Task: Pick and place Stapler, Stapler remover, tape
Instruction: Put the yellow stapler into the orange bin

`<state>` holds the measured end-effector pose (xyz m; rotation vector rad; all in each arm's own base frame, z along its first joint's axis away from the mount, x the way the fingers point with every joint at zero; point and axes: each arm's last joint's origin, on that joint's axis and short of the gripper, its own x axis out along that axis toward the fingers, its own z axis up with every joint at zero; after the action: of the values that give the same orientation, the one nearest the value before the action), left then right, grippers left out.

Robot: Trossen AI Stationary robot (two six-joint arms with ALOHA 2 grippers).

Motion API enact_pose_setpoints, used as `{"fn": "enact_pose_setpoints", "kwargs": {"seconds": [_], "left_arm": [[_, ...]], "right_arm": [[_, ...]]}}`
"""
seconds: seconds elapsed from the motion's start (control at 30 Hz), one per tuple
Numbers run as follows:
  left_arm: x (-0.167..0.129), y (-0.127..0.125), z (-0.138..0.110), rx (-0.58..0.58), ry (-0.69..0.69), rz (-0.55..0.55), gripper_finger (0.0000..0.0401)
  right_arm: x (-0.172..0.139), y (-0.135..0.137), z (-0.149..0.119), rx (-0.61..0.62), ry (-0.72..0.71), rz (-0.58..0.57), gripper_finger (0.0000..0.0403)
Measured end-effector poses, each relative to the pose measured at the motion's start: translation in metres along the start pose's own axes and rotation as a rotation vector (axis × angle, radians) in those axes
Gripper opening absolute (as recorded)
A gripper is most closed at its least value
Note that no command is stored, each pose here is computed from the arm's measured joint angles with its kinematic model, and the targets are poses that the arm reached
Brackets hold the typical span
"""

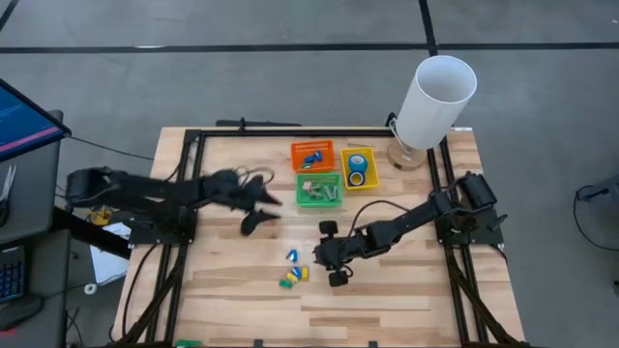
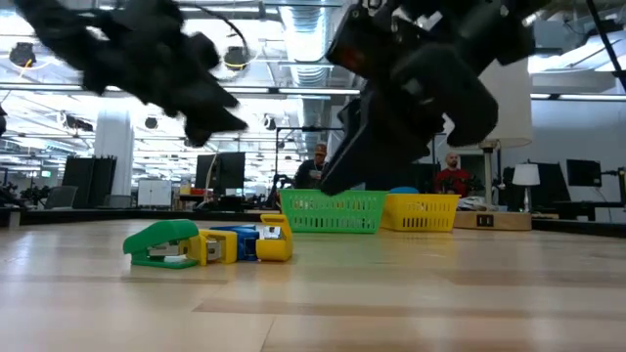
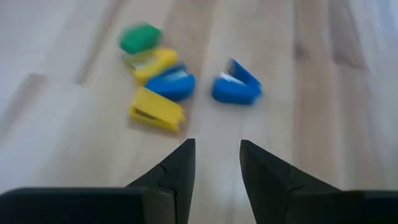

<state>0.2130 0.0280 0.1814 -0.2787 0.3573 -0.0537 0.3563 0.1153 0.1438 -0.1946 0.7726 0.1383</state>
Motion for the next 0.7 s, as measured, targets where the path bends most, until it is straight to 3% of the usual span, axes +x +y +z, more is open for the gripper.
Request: {"fn": "enact_pose_setpoints", "kwargs": {"seconds": [0.23, 0.4, 0.53, 0.7], "left_arm": [[-0.021, -0.047, -0.033, 0.015, -0.202, -0.134, 0.0219], [-0.023, -0.06, -0.045, 0.015, -0.242, -0.049, 0.0218], [-0.019, -0.064, -0.048, -0.008, -0.254, -0.003, 0.0216], [-0.013, -0.065, -0.054, -0.035, -0.241, -0.004, 0.0216]], "right_arm": [[0.01, -0.002, 0.003, -0.064, -0.075, 0.138, 0.0118], [0.015, -0.007, 0.001, -0.138, -0.098, 0.241, 0.0118], [0.02, -0.01, -0.005, -0.245, -0.074, 0.238, 0.0118], [0.019, -0.01, -0.001, -0.272, -0.108, 0.233, 0.0118]]}}
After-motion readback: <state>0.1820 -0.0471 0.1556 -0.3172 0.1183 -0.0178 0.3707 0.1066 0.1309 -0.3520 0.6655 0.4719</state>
